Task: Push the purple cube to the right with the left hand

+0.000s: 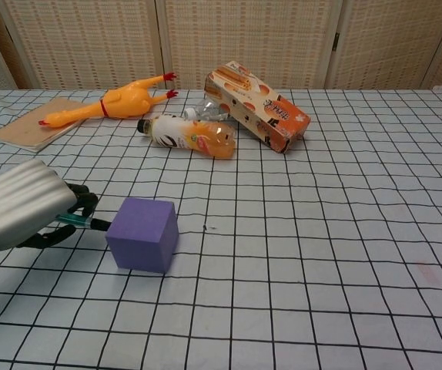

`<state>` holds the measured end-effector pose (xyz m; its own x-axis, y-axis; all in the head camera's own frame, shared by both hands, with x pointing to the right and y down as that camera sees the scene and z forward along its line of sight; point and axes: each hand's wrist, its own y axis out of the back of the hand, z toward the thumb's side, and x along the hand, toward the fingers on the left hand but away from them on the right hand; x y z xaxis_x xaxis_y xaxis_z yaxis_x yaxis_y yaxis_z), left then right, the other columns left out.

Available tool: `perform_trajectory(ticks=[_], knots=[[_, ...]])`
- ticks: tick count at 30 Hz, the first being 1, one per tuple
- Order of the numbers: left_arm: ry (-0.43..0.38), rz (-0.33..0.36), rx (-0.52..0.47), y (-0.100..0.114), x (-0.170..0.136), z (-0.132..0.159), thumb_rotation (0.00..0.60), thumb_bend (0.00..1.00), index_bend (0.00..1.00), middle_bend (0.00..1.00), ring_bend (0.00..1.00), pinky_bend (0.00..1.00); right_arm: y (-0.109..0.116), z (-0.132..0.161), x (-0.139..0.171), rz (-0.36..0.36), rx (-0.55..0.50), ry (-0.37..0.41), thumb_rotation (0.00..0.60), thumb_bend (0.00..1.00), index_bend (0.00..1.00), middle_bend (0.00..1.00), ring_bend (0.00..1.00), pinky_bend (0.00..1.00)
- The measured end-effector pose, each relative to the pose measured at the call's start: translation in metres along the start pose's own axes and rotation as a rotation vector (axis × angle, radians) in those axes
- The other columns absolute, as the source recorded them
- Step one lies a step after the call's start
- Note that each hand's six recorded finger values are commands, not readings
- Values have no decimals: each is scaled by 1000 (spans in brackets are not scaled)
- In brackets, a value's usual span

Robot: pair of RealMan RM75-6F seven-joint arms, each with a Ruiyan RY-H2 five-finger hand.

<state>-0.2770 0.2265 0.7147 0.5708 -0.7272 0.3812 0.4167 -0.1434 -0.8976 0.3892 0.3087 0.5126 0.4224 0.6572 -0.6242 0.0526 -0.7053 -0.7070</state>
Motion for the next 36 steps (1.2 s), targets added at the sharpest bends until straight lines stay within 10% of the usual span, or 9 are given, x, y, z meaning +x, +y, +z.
perform_trajectory(ticks=[36], knots=[[-131, 81, 34, 52, 56, 99, 600, 555, 806, 814, 808, 950, 18, -4, 17, -47, -49, 35, 600, 154, 0, 0, 0, 0]])
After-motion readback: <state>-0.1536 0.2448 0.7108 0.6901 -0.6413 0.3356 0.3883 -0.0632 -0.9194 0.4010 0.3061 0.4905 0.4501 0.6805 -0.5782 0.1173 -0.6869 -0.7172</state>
